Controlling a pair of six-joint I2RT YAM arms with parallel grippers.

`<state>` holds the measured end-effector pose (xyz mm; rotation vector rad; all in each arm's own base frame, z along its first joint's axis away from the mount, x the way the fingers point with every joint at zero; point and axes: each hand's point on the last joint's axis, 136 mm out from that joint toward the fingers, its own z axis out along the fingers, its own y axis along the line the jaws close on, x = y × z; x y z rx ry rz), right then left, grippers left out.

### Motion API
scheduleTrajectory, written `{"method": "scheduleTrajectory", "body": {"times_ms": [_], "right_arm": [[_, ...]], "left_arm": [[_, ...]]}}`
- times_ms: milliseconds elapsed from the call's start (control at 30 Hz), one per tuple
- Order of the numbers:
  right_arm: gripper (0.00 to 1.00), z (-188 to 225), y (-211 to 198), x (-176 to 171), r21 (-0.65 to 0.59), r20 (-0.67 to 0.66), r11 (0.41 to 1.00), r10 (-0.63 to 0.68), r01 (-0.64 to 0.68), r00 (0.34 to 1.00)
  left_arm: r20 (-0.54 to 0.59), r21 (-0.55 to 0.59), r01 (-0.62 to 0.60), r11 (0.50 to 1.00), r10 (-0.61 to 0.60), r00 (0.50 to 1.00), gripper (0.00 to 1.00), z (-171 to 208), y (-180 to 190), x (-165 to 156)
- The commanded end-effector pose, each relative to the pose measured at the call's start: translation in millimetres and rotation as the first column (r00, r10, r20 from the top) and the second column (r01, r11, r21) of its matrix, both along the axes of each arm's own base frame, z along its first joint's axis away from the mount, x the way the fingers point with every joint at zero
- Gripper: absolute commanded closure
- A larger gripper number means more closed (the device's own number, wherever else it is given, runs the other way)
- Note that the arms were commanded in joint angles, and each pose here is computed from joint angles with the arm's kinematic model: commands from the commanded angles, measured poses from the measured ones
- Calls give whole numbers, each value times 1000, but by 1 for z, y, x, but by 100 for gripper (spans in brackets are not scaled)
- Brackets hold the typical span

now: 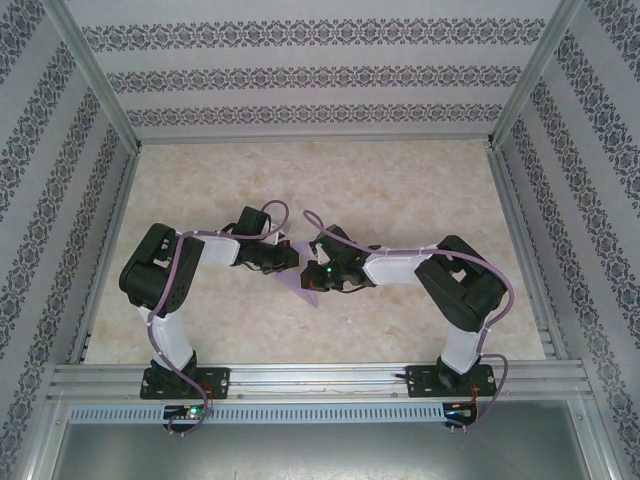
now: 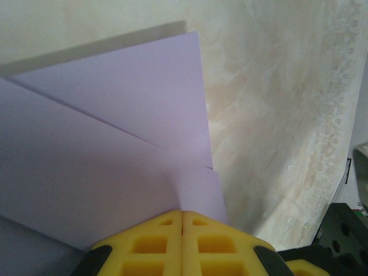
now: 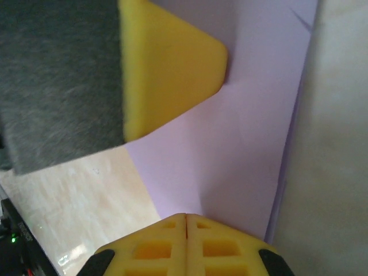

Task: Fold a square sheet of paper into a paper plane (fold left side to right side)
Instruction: Fourth fold the wing at the center of the table.

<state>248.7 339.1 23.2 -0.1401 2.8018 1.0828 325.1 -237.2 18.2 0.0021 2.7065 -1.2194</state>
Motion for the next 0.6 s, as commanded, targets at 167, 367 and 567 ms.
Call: {"method": "scheduleTrajectory", "body": {"times_ms": [167, 367, 567], "right_arm": [[100, -7, 10, 14, 2, 28, 999, -32, 32, 999], [100, -18, 5, 1, -25, -21, 1000, -13, 12, 1000], [100, -17, 0, -17, -39, -47, 999, 15, -17, 999]], "left_arm": [[-85, 165, -30, 986, 44, 995, 94, -39, 26, -17], [-89, 196, -36, 980, 54, 995, 94, -42, 31, -16], [-81, 216, -45, 975, 64, 995, 94, -42, 33, -12]]}}
